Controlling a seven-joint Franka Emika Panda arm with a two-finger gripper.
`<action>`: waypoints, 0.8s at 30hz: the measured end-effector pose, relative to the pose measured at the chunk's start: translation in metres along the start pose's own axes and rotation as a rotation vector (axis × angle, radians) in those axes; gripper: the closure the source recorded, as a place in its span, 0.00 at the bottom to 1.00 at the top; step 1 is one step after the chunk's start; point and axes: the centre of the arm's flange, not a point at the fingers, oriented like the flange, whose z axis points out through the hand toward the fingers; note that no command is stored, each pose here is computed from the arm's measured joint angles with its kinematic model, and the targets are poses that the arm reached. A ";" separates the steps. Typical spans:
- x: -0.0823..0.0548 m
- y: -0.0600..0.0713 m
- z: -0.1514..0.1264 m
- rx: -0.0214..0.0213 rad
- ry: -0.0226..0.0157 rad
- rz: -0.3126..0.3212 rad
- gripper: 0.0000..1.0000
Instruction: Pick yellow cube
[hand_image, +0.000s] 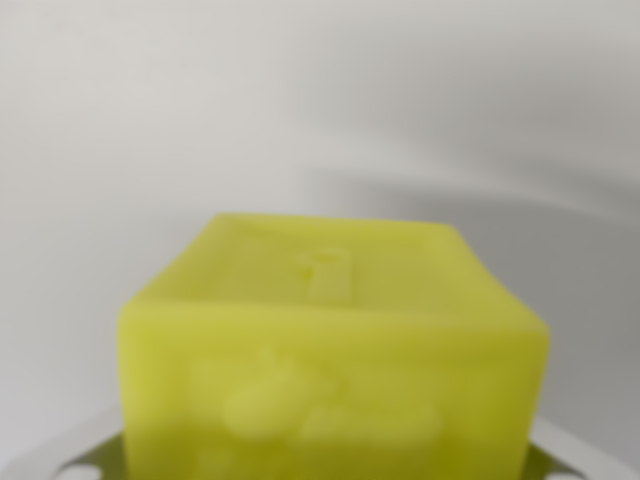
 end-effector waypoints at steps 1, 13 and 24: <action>0.000 0.000 -0.003 0.0001 0.0001 0.000 1.00; 0.000 0.000 -0.033 0.0002 0.0002 0.000 1.00; 0.000 0.000 -0.060 0.0001 -0.0007 0.000 1.00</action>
